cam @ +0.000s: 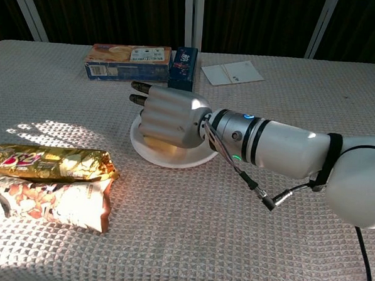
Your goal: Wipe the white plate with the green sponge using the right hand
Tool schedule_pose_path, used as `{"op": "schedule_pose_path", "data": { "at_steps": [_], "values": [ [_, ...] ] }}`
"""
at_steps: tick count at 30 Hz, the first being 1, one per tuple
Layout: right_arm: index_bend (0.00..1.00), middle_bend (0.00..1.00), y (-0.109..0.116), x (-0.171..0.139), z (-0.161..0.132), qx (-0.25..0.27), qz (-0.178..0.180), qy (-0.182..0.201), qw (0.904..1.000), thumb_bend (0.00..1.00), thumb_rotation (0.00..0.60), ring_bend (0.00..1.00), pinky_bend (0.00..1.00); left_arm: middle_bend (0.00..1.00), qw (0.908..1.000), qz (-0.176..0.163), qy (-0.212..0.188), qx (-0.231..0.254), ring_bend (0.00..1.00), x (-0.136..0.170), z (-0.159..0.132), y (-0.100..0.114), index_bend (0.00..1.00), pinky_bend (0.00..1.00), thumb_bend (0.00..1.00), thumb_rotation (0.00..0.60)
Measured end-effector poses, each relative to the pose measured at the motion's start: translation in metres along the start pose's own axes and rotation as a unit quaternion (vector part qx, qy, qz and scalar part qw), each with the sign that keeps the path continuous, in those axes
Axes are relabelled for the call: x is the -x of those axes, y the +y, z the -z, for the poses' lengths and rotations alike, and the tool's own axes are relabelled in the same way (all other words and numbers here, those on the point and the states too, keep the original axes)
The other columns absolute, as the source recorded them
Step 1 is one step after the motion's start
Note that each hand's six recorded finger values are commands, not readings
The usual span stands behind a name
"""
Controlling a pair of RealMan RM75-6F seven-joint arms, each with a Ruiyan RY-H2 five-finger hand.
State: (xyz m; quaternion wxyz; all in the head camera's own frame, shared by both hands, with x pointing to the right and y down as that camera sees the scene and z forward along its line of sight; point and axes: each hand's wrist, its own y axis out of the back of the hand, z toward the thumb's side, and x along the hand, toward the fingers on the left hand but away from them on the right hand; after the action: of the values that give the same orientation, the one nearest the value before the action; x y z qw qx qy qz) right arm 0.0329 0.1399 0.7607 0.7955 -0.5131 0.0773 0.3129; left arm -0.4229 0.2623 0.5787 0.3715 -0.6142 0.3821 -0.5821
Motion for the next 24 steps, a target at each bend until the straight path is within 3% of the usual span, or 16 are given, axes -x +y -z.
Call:
{"op": "schedule_pose_path", "data": {
  "at_steps": [6, 11, 14, 19, 24],
  "values": [
    [0.46, 0.35, -0.005, 0.001, 0.000, 0.001, -0.007, -0.003, 1.0000, 0.30, 0.600, 0.08, 0.00, 0.12, 1.0000, 0.000, 0.001, -0.002, 0.10, 0.001, 0.000, 0.001, 0.24, 0.12, 0.05, 0.600],
    [0.46, 0.35, 0.008, -0.005, 0.026, 0.025, 0.021, -0.041, 0.9986, 0.30, 0.600, 0.08, 0.00, 0.12, 1.0000, -0.008, -0.004, -0.003, 0.10, 0.000, -0.002, 0.005, 0.24, 0.12, 0.05, 0.600],
    [0.45, 0.35, 0.004, -0.018, 0.050, 0.037, 0.023, -0.070, 0.9966, 0.30, 0.600, 0.08, 0.00, 0.12, 0.9999, -0.010, -0.006, -0.004, 0.10, 0.001, -0.003, 0.007, 0.24, 0.12, 0.05, 0.600],
    [0.44, 0.35, -0.034, -0.059, 0.084, 0.059, -0.026, -0.114, 0.9913, 0.30, 0.600, 0.08, 0.00, 0.12, 0.9999, -0.012, -0.008, -0.001, 0.10, 0.000, -0.005, 0.007, 0.24, 0.12, 0.05, 0.600],
    [0.34, 0.30, -0.073, -0.088, 0.085, 0.073, -0.087, -0.128, 0.9852, 0.30, 0.600, 0.07, 0.00, 0.12, 0.9998, -0.014, -0.014, 0.003, 0.10, -0.001, -0.010, 0.006, 0.24, 0.12, 0.05, 0.600]
  ]
}}
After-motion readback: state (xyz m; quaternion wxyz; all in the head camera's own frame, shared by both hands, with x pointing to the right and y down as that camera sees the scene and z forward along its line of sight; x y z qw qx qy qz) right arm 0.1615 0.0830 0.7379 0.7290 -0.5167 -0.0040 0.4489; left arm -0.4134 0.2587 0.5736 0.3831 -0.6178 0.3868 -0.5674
